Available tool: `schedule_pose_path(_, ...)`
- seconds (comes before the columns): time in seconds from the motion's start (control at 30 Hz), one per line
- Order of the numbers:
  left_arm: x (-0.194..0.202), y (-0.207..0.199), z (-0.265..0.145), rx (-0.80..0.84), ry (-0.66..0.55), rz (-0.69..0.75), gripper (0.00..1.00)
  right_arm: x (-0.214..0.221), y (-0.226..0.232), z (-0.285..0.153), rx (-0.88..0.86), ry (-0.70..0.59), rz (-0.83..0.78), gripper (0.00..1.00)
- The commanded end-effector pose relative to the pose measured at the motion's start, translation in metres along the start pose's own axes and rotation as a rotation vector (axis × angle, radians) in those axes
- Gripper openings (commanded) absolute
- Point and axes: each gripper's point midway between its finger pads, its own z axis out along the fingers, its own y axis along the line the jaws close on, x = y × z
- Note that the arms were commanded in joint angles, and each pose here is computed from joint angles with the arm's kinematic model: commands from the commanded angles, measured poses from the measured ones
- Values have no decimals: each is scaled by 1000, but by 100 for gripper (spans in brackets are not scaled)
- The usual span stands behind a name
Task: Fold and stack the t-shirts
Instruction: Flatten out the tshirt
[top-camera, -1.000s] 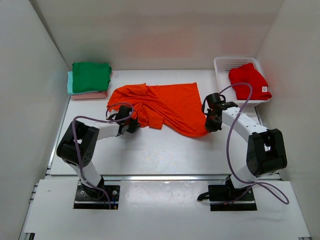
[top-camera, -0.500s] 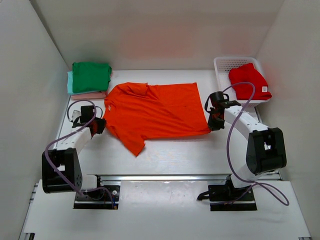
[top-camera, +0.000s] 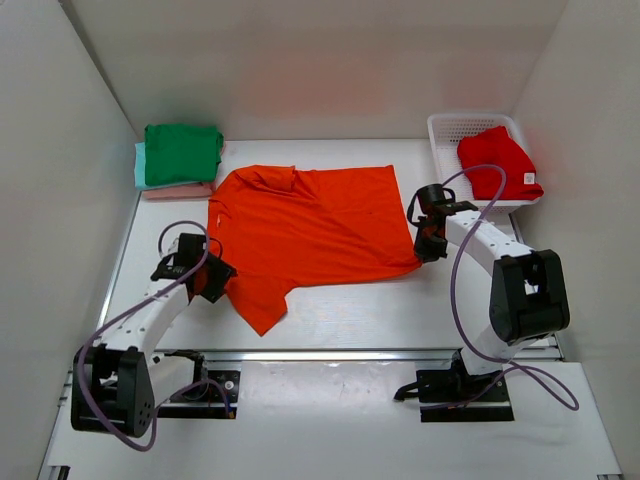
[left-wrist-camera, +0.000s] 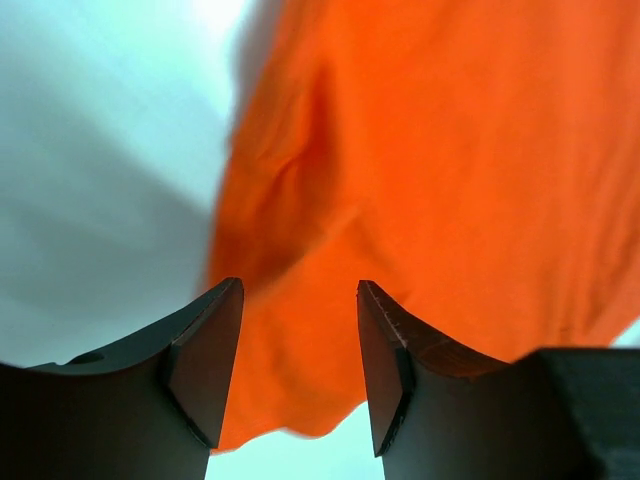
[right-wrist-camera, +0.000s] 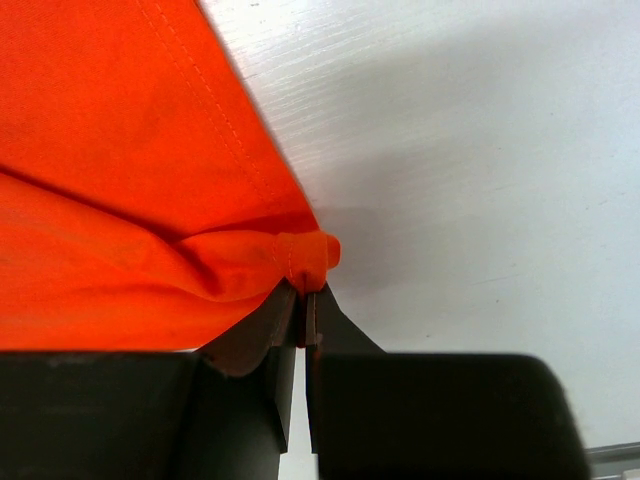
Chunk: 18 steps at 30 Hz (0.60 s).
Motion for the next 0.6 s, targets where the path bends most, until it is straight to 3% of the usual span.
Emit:
schedule_pose_path(0.0, 15, 22, -11, -58, 35, 40, 61, -10, 9, -2, -24, -41, -3, 0)
schedule_pose_path(0.47, 80, 54, 1, -118, 178, 127, 63, -5, 13, -2, -44, -38, -4, 0)
schedule_pose_path(0.53, 86, 53, 8, -120, 199, 144, 45, -2, 11, 1, -37, -28, -7, 1)
schedule_pose_path(0.57, 92, 55, 12, -132, 221, 169, 23, -4, 13, -1, -40, -37, -5, 0)
